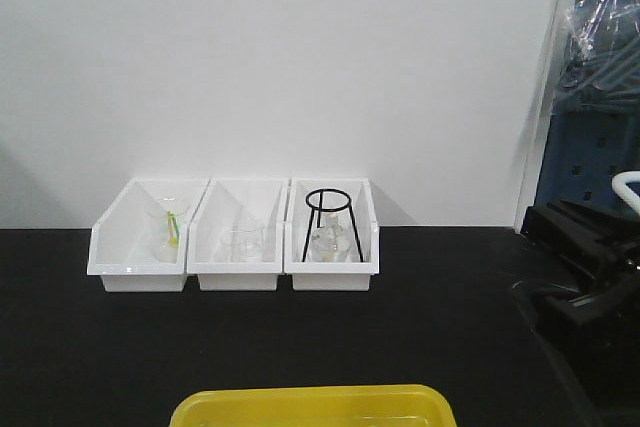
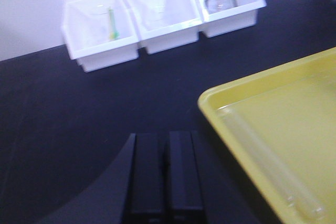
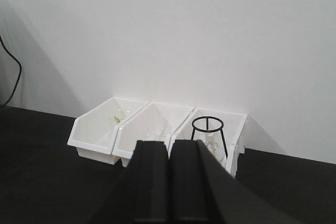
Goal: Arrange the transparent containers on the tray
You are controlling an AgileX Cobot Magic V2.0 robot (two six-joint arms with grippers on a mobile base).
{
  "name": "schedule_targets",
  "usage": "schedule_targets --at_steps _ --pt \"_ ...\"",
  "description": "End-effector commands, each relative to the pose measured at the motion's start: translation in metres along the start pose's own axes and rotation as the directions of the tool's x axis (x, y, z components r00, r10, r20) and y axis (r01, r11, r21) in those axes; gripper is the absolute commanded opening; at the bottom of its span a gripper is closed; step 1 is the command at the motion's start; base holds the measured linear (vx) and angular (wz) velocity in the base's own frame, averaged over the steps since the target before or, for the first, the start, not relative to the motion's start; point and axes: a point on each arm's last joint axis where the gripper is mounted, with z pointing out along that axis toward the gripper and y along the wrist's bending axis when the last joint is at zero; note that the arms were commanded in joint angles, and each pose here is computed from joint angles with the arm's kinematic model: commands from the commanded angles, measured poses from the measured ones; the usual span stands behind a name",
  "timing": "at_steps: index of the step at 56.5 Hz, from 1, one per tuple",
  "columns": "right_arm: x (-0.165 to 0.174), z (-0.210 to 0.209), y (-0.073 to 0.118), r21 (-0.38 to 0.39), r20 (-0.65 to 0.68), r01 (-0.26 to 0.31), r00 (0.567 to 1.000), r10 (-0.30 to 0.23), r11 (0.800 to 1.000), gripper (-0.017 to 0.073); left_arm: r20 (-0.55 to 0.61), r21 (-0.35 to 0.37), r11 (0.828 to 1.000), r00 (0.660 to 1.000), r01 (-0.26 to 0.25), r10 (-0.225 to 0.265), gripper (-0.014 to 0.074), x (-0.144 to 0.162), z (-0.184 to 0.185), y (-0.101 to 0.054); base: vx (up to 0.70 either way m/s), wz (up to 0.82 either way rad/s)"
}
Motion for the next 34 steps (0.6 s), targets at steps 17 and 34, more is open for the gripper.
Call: schedule_targets --at_steps 17,34 --pt "-0.015 -0.004 0.004 -0.033 0.063 0.015 0.998 -0.013 0.999 -0.0011 0.104 -0.095 0.995 0.994 0.022 -0.012 -0.0008 0.065 -0.001 0.001 0.00 0.00" --pt "-0.015 -0.004 0.004 -0.033 0.063 0.015 0.998 -0.013 0.999 -0.0011 0.111 -0.095 0.995 0.994 0.024 -0.013 -0.0008 0.064 -0.001 0.001 0.00 0.00"
